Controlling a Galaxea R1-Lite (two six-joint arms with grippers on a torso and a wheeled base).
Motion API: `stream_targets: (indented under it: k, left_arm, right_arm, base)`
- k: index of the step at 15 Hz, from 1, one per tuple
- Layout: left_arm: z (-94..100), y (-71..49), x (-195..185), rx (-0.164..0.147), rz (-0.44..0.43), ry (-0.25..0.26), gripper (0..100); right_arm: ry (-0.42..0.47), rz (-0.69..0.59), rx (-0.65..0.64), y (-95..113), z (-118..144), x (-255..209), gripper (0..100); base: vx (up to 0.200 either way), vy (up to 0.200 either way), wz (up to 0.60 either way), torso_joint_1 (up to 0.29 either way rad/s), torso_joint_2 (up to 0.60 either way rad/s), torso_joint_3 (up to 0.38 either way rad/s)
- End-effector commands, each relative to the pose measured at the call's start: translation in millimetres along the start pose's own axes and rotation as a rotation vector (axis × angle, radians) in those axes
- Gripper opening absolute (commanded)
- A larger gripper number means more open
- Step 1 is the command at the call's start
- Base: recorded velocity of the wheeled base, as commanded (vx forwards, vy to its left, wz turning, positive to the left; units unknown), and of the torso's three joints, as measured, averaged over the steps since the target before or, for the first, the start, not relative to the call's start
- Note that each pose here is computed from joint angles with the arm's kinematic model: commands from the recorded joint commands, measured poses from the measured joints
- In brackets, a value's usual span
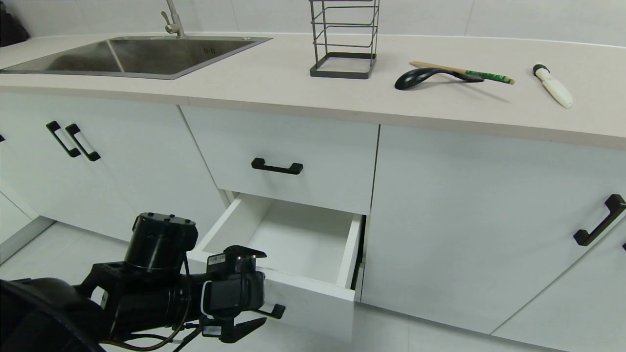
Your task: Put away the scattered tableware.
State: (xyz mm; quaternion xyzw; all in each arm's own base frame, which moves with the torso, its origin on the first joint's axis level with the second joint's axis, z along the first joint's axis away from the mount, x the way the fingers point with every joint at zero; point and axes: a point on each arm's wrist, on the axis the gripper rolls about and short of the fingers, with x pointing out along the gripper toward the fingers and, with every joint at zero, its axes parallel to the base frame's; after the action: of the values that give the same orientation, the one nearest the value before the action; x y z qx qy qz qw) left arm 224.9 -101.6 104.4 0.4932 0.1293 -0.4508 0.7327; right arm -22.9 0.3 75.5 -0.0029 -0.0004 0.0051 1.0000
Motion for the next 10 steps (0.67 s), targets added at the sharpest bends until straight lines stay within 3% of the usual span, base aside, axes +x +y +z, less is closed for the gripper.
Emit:
stream_targets:
  k: [1, 3, 10]
  left_arm:
    - [1.6, -5.7, 1.1, 0.0, -0.023, -0.004, 100]
    - [0.2, -10.1, 1.4, -0.022, -0.037, 0.001, 100]
    - [-1.2, -9.6, 6.4, -0.026, -0.043, 0.01, 100]
  right_arm:
    - [0.001, 0.001, 0.0, 0.0, 0.0, 0.1, 0]
    - [0.001, 0.001, 0.0, 0.0, 0.0, 0.1, 0]
    - [0.001, 0.001, 0.0, 0.0, 0.0, 0.1, 0]
  base:
    - [0.0, 0.0, 0.0, 0.0, 0.0, 0.0]
    - [0.0, 0.0, 0.0, 0.0, 0.0, 0.0]
    - [0.0, 0.0, 0.0, 0.0, 0.0, 0.0]
